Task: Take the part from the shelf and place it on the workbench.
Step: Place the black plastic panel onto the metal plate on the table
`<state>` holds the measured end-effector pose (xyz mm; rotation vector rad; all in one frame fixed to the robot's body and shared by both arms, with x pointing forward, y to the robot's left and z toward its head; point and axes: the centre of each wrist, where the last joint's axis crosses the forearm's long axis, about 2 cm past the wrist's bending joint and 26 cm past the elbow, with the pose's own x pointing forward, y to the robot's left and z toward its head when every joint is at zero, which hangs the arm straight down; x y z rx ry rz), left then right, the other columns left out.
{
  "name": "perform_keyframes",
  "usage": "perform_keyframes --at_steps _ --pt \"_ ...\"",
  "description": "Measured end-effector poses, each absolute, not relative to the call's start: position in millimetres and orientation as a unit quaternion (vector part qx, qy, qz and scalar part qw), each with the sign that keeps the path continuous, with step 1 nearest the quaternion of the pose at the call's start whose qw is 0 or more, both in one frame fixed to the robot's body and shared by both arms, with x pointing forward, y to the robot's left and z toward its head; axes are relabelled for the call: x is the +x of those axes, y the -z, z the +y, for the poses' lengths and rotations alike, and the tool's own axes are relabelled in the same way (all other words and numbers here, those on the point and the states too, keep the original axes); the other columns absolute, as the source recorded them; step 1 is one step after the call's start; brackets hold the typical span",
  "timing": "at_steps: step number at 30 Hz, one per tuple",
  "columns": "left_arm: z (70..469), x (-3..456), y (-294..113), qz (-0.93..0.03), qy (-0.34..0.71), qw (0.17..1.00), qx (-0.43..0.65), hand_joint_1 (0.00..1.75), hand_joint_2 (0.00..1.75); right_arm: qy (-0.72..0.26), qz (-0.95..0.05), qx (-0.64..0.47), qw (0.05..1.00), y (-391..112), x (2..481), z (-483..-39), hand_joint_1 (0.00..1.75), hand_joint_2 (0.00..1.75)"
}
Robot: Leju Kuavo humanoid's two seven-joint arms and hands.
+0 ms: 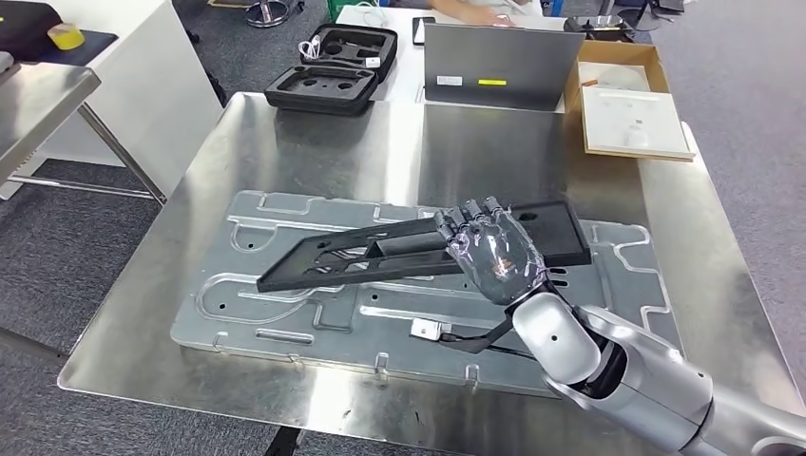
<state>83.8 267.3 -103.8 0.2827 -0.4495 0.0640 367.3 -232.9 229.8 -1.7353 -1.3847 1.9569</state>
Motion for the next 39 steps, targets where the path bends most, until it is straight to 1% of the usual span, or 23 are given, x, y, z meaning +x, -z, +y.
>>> perform_keyframes --at_steps 16,27,34,38,39 --pt "266.8 82.8 104.2 -0.186 -0.04 0.974 0.122 0.0 0.0 -0.665 -0.466 -0.573 0.116 -221.8 369.2 -232.6 0.0 1.75" --pt "267.7 83.7 104.1 -0.175 -0.04 0.976 0.12 0.0 0.0 -0.627 -0.525 -0.554 0.155 -224.2 364.2 -223.6 0.0 1.75" --pt "268.7 83.0 104.2 -0.176 -0.041 0.976 0.125 0.0 0.0 -0.603 -0.559 -0.547 0.158 -228.3 357.8 -218.1 0.0 1.75" --pt "268.4 82.8 104.2 -0.176 -0.043 0.975 0.126 0.0 0.0 -0.569 -0.601 -0.536 0.168 -228.1 349.5 -213.8 0.0 0.0" --pt "268.3 82.8 104.2 -0.177 -0.044 0.975 0.126 0.0 0.0 -0.557 -0.615 -0.531 0.174 -228.0 346.4 -212.8 0.0 0.0"
